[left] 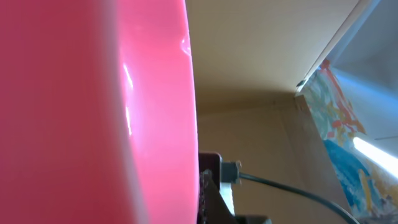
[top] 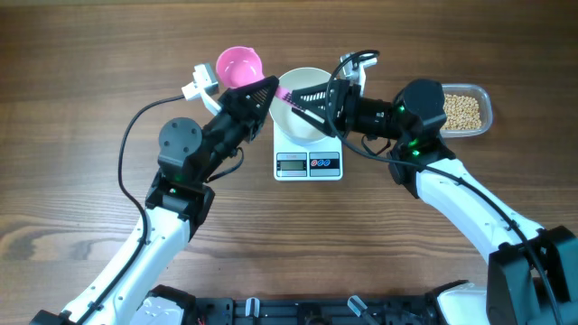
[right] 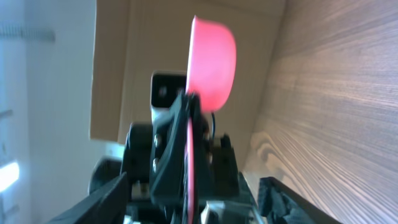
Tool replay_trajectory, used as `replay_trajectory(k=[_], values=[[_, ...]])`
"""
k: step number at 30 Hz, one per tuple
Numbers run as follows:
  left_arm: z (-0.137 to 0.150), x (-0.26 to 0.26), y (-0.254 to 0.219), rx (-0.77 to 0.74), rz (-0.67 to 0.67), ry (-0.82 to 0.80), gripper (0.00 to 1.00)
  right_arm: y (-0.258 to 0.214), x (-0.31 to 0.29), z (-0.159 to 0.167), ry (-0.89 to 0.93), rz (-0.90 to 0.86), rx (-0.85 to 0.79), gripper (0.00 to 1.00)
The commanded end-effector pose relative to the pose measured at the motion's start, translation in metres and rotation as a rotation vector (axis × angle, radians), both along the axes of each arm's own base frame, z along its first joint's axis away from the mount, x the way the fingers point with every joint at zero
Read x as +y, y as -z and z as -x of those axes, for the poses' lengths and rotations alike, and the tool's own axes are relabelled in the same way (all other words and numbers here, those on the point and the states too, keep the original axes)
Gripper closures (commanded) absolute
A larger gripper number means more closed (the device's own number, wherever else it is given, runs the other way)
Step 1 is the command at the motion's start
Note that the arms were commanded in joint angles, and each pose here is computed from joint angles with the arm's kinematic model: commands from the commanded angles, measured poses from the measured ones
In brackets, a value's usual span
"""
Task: Scoop item into bowl and weigh 150g on scale
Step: 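Close the right gripper on the scoop handle above the bowl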
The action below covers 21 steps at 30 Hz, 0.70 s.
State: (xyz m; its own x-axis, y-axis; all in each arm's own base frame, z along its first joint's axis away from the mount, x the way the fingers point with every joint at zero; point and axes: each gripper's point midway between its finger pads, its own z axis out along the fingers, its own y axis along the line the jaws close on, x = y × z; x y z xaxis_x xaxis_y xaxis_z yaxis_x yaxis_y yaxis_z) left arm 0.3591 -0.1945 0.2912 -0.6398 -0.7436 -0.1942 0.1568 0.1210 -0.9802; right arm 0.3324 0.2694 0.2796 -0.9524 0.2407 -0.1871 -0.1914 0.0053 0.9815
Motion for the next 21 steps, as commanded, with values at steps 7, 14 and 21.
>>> replay_trajectory(k=[7, 14, 21], values=[[-0.0002, -0.0041, -0.0083, -0.017, 0.014, -0.043, 0.96, -0.0037, -0.0021, -0.0209, 0.116, -0.045, 0.098, 0.6], [-0.0027, -0.0008, -0.0083, -0.016, 0.015, -0.067, 0.96, -0.0036, -0.0016, -0.0197, 0.107, -0.05, 0.119, 0.7], [-0.0041, 0.0011, -0.0084, -0.016, 0.016, -0.081, 0.96, -0.003, 0.0007, -0.0129, 0.065, -0.048, 0.131, 0.7]])
